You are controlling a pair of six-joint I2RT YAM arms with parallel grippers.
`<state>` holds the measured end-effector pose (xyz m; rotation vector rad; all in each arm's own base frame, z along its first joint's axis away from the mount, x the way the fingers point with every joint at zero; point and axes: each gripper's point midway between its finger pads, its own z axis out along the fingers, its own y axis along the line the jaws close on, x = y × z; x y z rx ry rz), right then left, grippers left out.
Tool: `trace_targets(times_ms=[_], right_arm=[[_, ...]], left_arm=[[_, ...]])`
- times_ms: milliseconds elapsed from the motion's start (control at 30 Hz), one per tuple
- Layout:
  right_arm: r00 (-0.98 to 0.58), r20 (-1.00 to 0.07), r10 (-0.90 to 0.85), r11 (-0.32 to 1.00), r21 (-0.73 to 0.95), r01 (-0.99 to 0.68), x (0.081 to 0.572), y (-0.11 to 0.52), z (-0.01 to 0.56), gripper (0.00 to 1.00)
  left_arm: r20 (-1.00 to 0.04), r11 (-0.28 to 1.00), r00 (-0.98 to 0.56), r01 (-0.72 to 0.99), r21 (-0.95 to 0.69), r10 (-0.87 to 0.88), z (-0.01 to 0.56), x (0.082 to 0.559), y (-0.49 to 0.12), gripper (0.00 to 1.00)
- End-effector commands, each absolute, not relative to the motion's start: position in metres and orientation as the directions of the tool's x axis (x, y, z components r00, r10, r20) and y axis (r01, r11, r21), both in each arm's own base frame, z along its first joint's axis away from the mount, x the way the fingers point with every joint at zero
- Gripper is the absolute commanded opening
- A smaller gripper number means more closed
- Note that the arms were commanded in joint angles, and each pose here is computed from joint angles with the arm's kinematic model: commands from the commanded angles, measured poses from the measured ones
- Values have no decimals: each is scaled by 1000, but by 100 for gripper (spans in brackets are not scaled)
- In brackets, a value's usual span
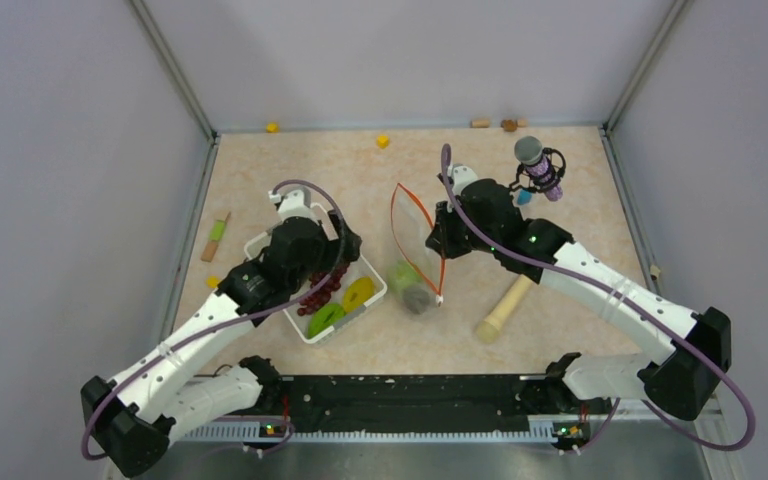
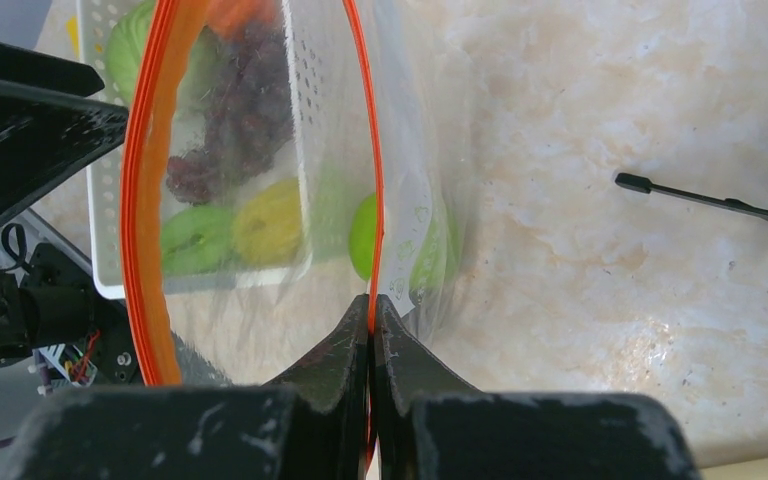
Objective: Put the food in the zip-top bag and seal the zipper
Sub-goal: Pick up the fake fruit from the bin.
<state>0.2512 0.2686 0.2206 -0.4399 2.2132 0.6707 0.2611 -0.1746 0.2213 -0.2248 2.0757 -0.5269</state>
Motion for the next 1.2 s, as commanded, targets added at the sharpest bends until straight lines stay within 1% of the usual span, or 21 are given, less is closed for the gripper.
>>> trace_targets(times_ms=[0, 67, 167, 433, 667, 900, 1067, 1100, 1167], right_arm=[[-614, -787, -69, 804, 320, -500, 256, 266, 232, 0], [-616, -785, -72, 806, 317, -499, 257, 266, 231, 0], [-616, -784, -74, 807, 315, -499, 257, 265, 231, 0], [-620, -780, -79, 811, 312, -495, 258, 266, 228, 0], [-620, -780, -83, 811, 309, -497, 258, 265, 227, 0], [-620, -780, -83, 811, 309, -497, 258, 265, 227, 0], [-618, -782, -81, 810, 310, -498, 258, 265, 228, 0], [-618, -782, -82, 810, 309, -498, 258, 265, 228, 0], [-620, -780, -82, 811, 309, -496, 258, 265, 227, 0]], left_arm=[[-729, 890, -532, -112, -442, -430, 191, 268, -147, 95], [-713, 883, -536, -159, -442, -453, 179, 271, -140, 93], [-696, 883, -550, -207, -422, -462, 159, 273, -133, 93], [-642, 881, -608, -258, -398, -468, 118, 286, -131, 91], [-633, 884, -617, -329, -333, -468, 92, 292, -119, 85], [-582, 897, -683, -355, -264, -441, 62, 290, -119, 81], [-561, 892, -696, -387, -232, -448, 52, 290, -118, 71], [-563, 892, -694, -391, -227, -448, 51, 291, -117, 67], [-565, 892, -694, -392, -224, -447, 53, 292, -117, 54]])
